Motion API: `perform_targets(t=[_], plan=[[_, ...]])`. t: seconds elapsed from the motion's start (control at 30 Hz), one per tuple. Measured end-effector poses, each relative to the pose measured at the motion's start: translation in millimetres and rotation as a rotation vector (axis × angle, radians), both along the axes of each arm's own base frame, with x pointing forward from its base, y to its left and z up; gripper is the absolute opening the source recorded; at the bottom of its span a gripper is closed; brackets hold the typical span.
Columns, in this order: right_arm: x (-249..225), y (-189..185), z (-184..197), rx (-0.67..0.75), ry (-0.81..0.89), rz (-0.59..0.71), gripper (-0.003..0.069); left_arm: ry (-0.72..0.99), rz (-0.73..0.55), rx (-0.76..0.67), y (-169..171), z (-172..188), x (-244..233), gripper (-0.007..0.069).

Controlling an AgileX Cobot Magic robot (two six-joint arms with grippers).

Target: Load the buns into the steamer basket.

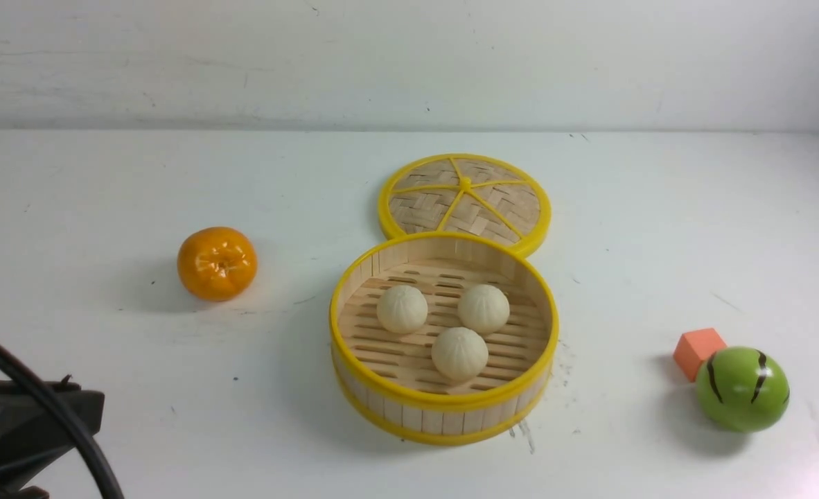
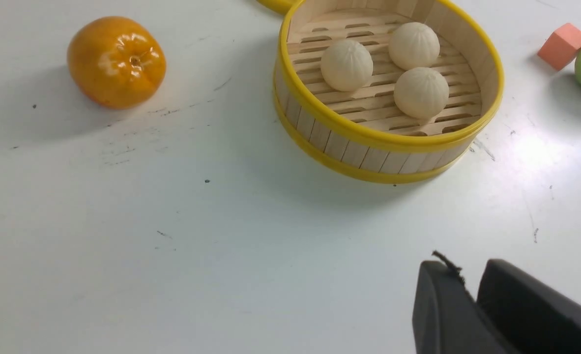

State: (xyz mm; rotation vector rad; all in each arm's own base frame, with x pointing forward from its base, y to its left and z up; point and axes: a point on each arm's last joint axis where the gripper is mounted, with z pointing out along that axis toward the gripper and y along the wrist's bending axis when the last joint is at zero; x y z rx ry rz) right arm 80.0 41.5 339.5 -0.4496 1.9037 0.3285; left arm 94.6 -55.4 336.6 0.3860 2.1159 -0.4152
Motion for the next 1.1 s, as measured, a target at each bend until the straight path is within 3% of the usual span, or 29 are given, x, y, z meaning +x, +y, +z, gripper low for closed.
perform_targets(t=[0.2,0.47,0.63,1.1], plan=[[-13,-22,-71,0.059,-0.208,-0.193,-0.0018,0.000,0.000,0.000,0,0,0,0.0113],[-25,-40,-157,0.079,-0.156,-0.468,-0.0018,0.000,0.000,0.000,0,0,0,0.0123],[-27,-44,-165,0.046,-0.078,-0.525,-0.0018,0.004,0.000,0.001,0,0,0,0.0127],[-28,-45,-166,-0.033,-0.072,-0.513,-0.0015,0.005,0.000,0.002,0,-1,1,0.0130]])
